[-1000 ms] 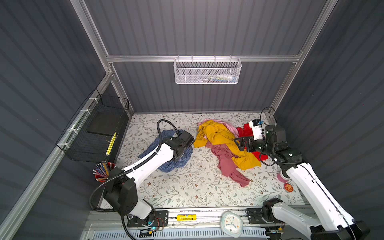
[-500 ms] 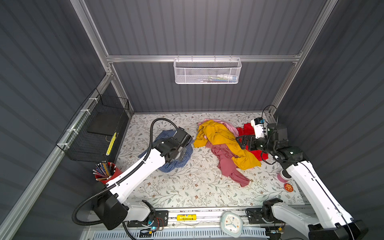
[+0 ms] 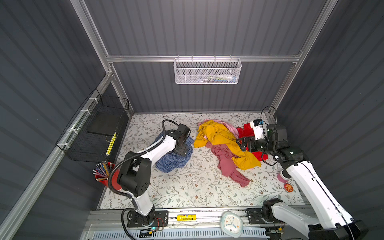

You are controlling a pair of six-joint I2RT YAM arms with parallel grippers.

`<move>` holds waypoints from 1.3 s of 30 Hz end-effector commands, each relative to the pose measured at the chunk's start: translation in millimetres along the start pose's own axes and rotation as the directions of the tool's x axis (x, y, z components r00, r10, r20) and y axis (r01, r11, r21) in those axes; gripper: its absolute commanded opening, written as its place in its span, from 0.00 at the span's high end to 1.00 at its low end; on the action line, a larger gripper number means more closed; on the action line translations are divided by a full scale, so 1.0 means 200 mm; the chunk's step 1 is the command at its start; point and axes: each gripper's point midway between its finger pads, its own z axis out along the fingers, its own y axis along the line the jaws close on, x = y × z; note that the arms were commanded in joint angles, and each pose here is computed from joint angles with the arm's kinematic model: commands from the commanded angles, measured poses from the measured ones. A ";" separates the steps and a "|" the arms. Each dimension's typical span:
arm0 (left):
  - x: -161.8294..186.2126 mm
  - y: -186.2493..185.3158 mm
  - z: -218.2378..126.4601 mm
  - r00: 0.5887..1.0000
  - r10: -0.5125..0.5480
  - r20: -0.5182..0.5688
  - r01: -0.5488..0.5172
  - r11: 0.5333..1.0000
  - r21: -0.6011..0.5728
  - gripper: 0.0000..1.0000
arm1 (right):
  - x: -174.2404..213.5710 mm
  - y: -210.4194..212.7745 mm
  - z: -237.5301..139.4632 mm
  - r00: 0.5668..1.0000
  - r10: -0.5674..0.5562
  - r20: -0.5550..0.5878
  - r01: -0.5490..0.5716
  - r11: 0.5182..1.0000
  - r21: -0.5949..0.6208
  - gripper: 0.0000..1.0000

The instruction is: Pick out a specific cloth from the pile

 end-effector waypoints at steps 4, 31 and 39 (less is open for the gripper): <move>0.08 -0.17 0.25 0.991 0.066 -0.113 -0.052 0.991 0.127 0.00 | 0.01 -0.03 -0.03 1.000 -0.024 -0.001 0.024 0.999 0.033 0.01; 0.01 0.12 0.44 0.993 -0.069 -0.096 0.081 0.989 0.121 1.00 | -0.01 -0.10 -0.07 1.000 -0.014 0.022 0.012 0.996 0.089 0.01; -0.30 0.35 0.46 0.999 0.032 0.023 -0.033 0.999 0.014 1.00 | 0.02 -0.13 -0.06 1.000 -0.016 0.012 0.015 0.992 0.123 0.01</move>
